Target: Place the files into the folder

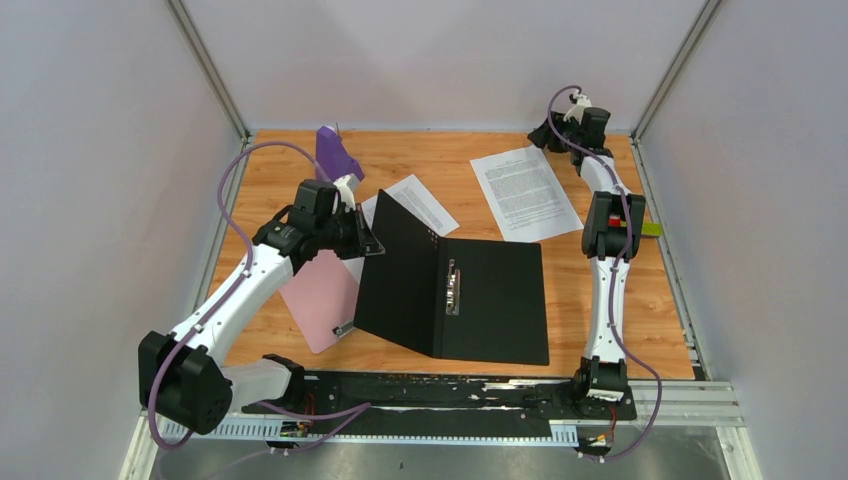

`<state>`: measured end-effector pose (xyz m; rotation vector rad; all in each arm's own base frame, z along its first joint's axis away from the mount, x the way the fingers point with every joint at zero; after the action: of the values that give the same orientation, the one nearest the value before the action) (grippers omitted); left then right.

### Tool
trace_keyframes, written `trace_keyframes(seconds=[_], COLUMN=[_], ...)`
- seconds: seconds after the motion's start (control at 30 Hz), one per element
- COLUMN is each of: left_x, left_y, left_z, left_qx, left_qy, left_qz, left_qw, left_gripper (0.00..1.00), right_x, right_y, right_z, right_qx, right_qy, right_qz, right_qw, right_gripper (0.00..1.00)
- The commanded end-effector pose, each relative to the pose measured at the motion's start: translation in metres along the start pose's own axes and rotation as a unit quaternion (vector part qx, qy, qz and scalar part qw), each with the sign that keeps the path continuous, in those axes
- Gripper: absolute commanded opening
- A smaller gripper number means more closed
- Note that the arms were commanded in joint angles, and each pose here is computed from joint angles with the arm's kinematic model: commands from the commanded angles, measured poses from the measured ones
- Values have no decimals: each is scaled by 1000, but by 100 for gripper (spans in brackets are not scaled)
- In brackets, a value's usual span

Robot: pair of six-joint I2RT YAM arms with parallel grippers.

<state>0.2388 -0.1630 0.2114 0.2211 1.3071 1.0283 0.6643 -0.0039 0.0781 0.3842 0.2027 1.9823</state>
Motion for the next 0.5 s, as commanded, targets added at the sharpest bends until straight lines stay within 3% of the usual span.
trace_keyframes(seconds=[0.0, 0.23, 0.47], left_x=[-12, -14, -18], left_y=[9, 13, 14], left_z=[6, 6, 8], left_qx=[-9, -11, -14], left_qy=[-19, -20, -17], left_qz=[-20, -23, -30], left_qw=[1000, 999, 999], left_gripper=[0, 0, 0], right_x=[2, -6, 6], right_y=[1, 11, 10], right_z=[15, 13, 11], right_qx=[-2, 35, 36], right_qy=[16, 68, 71], right_qz=[4, -22, 9], right_qw=[1000, 997, 997], right_gripper=[52, 50, 51])
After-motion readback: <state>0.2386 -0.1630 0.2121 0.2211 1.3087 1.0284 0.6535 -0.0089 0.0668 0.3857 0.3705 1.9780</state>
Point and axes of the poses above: each gripper's point midway between its finger pads, its own y axis back along the fingers, its own x axis along the line the jaws close on, z = x × y, the point moved 5 cm from there along y, back along the fingers, and after that the axes turned 15 degrees about y, right-handed, at the moved point
